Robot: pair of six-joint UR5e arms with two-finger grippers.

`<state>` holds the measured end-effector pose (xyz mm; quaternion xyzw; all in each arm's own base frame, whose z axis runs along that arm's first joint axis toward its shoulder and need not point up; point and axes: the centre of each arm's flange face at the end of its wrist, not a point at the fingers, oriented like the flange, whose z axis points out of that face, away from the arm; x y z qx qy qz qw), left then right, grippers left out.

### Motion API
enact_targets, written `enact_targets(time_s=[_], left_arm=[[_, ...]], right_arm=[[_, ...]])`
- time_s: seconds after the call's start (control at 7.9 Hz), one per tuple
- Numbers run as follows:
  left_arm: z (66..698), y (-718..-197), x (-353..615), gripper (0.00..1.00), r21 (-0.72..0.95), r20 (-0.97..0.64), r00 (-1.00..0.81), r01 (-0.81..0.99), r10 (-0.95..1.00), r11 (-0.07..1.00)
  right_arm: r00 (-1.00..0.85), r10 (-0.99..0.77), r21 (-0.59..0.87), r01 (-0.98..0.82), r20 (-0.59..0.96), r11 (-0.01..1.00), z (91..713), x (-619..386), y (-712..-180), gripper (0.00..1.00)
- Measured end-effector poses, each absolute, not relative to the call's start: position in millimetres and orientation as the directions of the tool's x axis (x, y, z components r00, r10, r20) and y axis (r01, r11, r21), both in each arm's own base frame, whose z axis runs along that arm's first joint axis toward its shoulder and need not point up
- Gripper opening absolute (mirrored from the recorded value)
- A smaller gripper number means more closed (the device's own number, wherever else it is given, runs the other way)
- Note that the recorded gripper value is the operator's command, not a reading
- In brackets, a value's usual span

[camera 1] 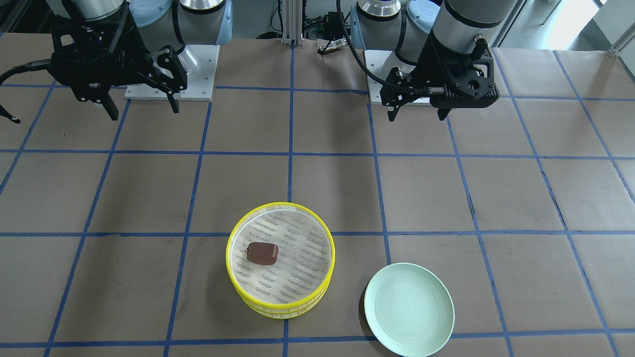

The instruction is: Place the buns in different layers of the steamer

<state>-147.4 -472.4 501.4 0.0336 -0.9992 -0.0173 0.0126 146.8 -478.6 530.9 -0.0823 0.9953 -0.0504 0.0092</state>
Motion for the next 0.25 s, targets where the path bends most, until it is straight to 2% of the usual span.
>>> enact_targets(time_s=[0.25], left_arm=[[501.2, -471.5, -147.9, 1.0, 0.039, 0.023, -0.997, -0.066, -0.067, 0.997]], right_arm=[[-0.986, -0.168, -0.108, -0.166, -0.011, 0.98, 531.9, 146.6, -478.8, 1.0]])
